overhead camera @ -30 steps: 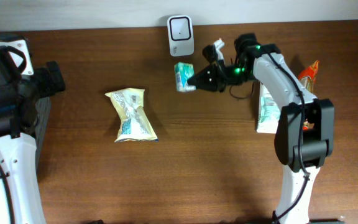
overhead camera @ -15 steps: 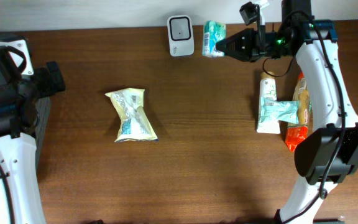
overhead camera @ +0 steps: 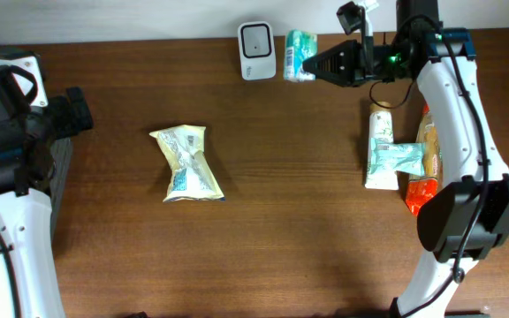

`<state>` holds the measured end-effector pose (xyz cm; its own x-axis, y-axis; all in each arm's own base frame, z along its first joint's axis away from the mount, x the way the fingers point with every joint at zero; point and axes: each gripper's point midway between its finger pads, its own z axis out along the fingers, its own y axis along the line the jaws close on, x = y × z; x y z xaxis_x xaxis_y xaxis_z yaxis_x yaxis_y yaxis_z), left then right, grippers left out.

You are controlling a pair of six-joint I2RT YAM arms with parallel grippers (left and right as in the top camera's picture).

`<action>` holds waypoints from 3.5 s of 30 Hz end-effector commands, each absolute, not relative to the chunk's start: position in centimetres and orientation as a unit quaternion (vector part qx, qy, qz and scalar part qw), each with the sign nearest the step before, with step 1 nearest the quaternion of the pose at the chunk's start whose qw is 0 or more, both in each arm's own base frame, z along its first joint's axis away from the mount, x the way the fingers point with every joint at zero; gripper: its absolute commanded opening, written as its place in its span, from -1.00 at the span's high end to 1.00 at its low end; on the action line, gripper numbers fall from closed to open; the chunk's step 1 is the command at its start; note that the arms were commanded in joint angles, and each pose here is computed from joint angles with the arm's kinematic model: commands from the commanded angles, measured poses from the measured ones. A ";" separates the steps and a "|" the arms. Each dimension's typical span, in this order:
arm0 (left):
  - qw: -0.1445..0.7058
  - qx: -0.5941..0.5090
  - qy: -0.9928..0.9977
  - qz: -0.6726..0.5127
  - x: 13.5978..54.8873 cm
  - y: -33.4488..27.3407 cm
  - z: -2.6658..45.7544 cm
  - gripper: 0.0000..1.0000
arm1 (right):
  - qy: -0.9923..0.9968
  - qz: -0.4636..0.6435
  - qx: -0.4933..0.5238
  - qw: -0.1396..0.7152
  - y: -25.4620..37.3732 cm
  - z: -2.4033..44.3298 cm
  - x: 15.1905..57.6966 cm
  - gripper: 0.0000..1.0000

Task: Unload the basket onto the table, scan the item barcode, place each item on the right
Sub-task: 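Raise the green wipes pack to the scanner with the right gripper, then carry the green wipes pack right and place it with the others, then reach the right gripper to the yellow snack bag and grasp it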

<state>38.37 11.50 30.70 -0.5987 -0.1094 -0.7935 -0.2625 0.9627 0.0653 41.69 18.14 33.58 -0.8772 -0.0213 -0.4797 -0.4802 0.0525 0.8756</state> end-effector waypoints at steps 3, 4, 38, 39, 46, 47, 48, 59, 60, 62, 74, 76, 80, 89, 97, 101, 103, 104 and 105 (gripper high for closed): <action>0.447 -0.107 0.884 0.084 38.2 11.4 31.6 -0.98 | 0.747 0.610 -0.186 0.188 21.7 33.7 43.2 0.92; 0.447 -0.107 0.884 0.084 38.2 11.4 31.6 -0.98 | 0.751 0.600 -0.186 0.203 22.2 33.9 43.9 0.92; 0.447 -0.107 0.884 0.084 38.2 11.4 31.6 -0.98 | 0.729 -0.350 -0.375 0.454 22.6 13.9 64.6 0.92; 0.447 -0.107 0.884 0.084 38.2 11.4 31.6 -0.98 | 0.728 -0.349 -0.374 0.456 22.7 13.9 64.6 0.92; 0.447 -0.107 0.884 0.084 38.2 11.4 31.6 -0.98 | 0.721 -0.322 -0.387 0.475 23.9 14.1 64.8 0.92; 0.447 -0.107 0.884 0.084 38.2 11.4 31.6 -0.98 | 0.721 -0.319 -0.390 0.477 24.0 14.1 64.8 0.92; 0.447 -0.107 0.884 0.084 38.2 11.4 31.6 -0.98 | 0.720 -0.317 -0.391 0.478 24.1 14.0 64.8 0.92; 0.447 -0.107 0.884 0.084 38.2 11.4 31.6 -0.98 | 0.741 -0.265 -0.335 0.518 23.7 22.6 62.6 0.92; 0.447 -0.107 0.884 0.084 38.2 11.4 31.6 -0.98 | 0.748 -0.249 -0.342 0.512 23.6 23.6 61.7 0.92; 0.447 -0.107 0.884 0.084 38.2 11.4 31.6 -0.98 | 0.773 -0.199 -0.348 0.493 23.5 25.2 59.1 0.92; 0.447 -0.107 0.884 0.084 38.2 11.4 31.6 -0.98 | 0.974 -0.093 -0.077 0.191 8.8 21.9 43.6 0.92; 0.447 -0.107 0.884 0.084 38.2 11.4 31.6 -0.98 | 0.985 -0.107 -0.022 0.133 5.0 20.1 41.9 0.92; 0.447 -0.107 0.884 0.084 38.2 11.4 31.6 -0.98 | 0.986 -0.123 0.102 0.050 -2.0 15.9 39.2 0.92; 0.447 -0.107 0.884 0.084 38.2 11.4 31.6 -0.98 | 0.980 -0.113 0.166 0.015 -6.3 12.5 37.7 -0.32; 0.447 -0.107 0.884 0.084 38.2 11.4 31.6 -0.98 | 0.962 0.241 -0.030 0.123 9.0 19.9 42.9 -0.36; 0.447 -0.107 0.884 0.084 38.2 11.4 31.6 -0.98 | 0.941 0.295 -0.104 0.130 17.0 19.9 43.1 -0.36; 0.447 -0.108 0.884 0.084 38.2 11.4 31.6 -0.98 | 0.935 0.302 -0.147 0.113 21.7 18.4 42.2 -0.36; 0.447 -0.107 0.884 0.084 38.2 11.4 31.6 -0.98 | 0.930 0.306 -0.177 0.106 24.6 17.3 41.7 -0.36; 0.447 -0.107 0.884 0.084 38.2 11.4 31.6 -0.98 | 0.926 0.308 -0.193 0.104 26.3 16.7 41.4 -0.36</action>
